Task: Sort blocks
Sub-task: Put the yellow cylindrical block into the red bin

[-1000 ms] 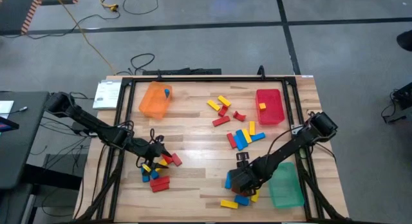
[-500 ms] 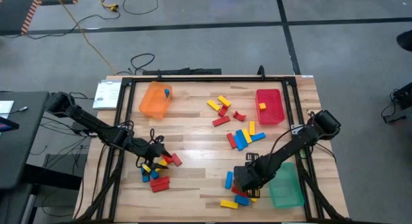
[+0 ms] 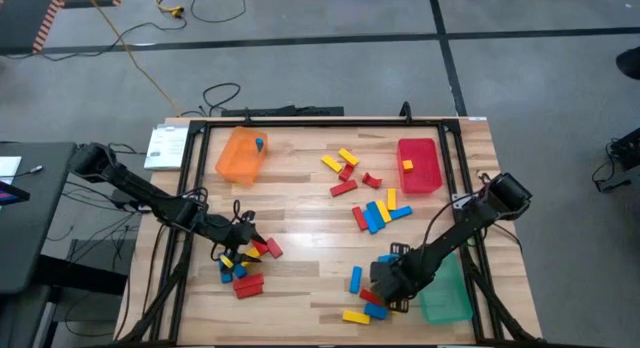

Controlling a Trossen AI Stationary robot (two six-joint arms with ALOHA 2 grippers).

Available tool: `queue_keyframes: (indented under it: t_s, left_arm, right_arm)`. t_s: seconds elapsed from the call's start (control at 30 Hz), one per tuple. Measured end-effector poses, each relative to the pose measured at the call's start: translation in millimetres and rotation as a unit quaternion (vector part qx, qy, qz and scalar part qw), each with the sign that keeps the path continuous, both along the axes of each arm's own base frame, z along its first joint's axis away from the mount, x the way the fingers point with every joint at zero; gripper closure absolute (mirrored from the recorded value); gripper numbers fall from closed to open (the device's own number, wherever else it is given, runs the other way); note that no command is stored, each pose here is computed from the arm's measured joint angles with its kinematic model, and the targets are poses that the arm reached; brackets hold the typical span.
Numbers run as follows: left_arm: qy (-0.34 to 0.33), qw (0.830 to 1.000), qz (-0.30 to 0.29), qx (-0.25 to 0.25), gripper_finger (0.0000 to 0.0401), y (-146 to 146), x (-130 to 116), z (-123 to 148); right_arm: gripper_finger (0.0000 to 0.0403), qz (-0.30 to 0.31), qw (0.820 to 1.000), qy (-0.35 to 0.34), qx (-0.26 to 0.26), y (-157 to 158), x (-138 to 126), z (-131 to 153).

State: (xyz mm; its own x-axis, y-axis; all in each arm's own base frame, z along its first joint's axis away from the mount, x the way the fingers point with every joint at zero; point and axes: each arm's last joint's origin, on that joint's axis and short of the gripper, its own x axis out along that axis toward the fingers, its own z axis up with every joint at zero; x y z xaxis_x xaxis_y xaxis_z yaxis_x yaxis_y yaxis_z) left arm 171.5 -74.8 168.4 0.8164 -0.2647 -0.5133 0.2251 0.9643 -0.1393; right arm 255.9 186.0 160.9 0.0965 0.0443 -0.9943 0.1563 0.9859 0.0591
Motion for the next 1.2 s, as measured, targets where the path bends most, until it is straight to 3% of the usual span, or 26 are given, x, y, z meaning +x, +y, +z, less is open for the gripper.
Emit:
queue_keyframes:
  t_s: [0.37, 0.7, 1.0, 1.2]
  left_arm:
    - [0.000, 1.000, 0.000, 0.000, 0.0156, 0, 0, 0]
    - [-0.001, 1.000, -0.002, 0.003, 0.0156, 0, 0, 0]
    - [-0.027, 0.999, 0.014, 0.028, 0.0156, 1, 2, 3]
    - [-0.053, 0.997, 0.010, 0.046, 0.0156, 1, 4, 6]
  right_arm:
    - [0.0213, -0.014, 1.000, -0.015, 0.008, -6, -1, -15]
    - [0.0299, 0.009, 0.999, -0.049, 0.015, 0, 13, 5]
    - [0.0290, -0.059, 0.983, -0.142, -0.101, -19, 3, 53]
    - [0.0290, -0.139, 0.932, -0.257, -0.216, -50, -18, 99]
